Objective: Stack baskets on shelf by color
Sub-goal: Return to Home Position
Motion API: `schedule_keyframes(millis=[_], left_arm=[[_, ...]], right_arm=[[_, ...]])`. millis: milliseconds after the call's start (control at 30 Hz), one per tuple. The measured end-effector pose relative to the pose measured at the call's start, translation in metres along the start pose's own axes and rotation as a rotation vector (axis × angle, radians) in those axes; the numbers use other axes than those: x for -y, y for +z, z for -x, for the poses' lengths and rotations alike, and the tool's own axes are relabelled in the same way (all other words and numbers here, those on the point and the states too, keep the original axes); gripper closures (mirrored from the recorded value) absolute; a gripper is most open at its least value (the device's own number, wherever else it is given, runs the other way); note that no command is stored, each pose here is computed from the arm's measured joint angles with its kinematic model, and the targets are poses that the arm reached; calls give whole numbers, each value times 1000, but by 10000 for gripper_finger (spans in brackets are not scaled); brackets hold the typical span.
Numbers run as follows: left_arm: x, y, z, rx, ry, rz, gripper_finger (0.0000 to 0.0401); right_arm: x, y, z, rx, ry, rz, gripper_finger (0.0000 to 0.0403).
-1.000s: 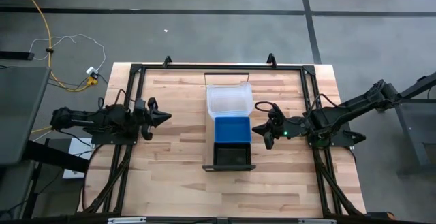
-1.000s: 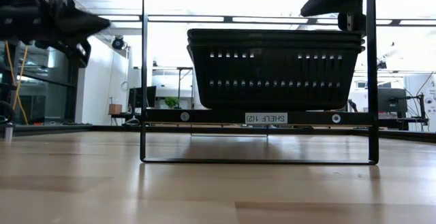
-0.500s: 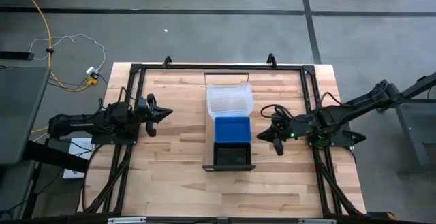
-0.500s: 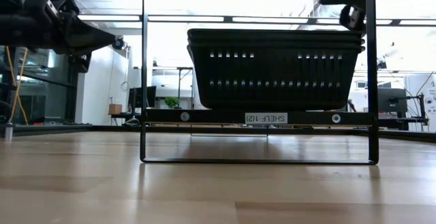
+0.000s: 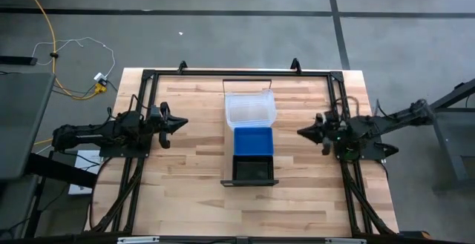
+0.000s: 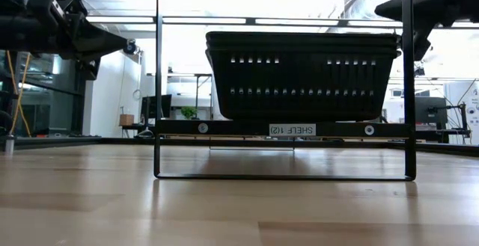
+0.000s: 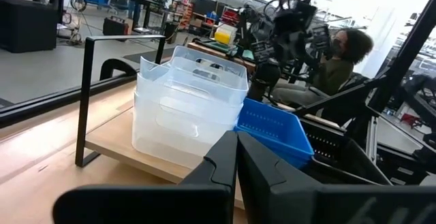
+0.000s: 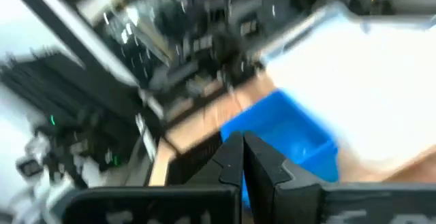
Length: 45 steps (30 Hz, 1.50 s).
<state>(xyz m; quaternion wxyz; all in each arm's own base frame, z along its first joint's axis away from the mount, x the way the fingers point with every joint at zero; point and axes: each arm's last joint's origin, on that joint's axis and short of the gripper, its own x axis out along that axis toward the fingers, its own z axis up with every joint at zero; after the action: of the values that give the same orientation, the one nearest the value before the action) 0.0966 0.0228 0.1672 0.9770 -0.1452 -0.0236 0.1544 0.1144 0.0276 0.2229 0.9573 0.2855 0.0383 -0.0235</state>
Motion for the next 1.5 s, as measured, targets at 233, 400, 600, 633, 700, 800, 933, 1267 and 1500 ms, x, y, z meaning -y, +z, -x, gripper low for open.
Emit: schedule_keyframes(millis=[233, 400, 600, 633, 700, 800, 933, 1267, 1500], left_arm=[[0, 0, 0, 0, 0, 0, 400], [0, 0, 0, 0, -1, 0, 400], [0, -1, -1, -13, 3, -2, 400], [0, -1, -1, -10, 2, -1, 400], [0, -1, -1, -8, 2, -1, 400], [0, -1, -1, -9, 2, -1, 400], [0, -1, -1, -10, 2, -1, 400], [0, -1, -1, -10, 2, -1, 400], [0, -1, -1, -10, 2, -1, 400]], right_arm=[[32, -12, 18, 213, 79, -39, 403], [47, -24, 12, 176, 110, -44, 403], [55, -29, 12, 105, 64, 182, 403], [56, -30, 12, 96, 50, 218, 403], [57, -30, 12, 99, 40, 279, 403], [57, -29, 11, 102, 32, 319, 403], [58, -29, 11, 104, 26, 326, 403], [58, -29, 11, 103, 24, 343, 403], [58, -29, 11, 103, 24, 343, 403]])
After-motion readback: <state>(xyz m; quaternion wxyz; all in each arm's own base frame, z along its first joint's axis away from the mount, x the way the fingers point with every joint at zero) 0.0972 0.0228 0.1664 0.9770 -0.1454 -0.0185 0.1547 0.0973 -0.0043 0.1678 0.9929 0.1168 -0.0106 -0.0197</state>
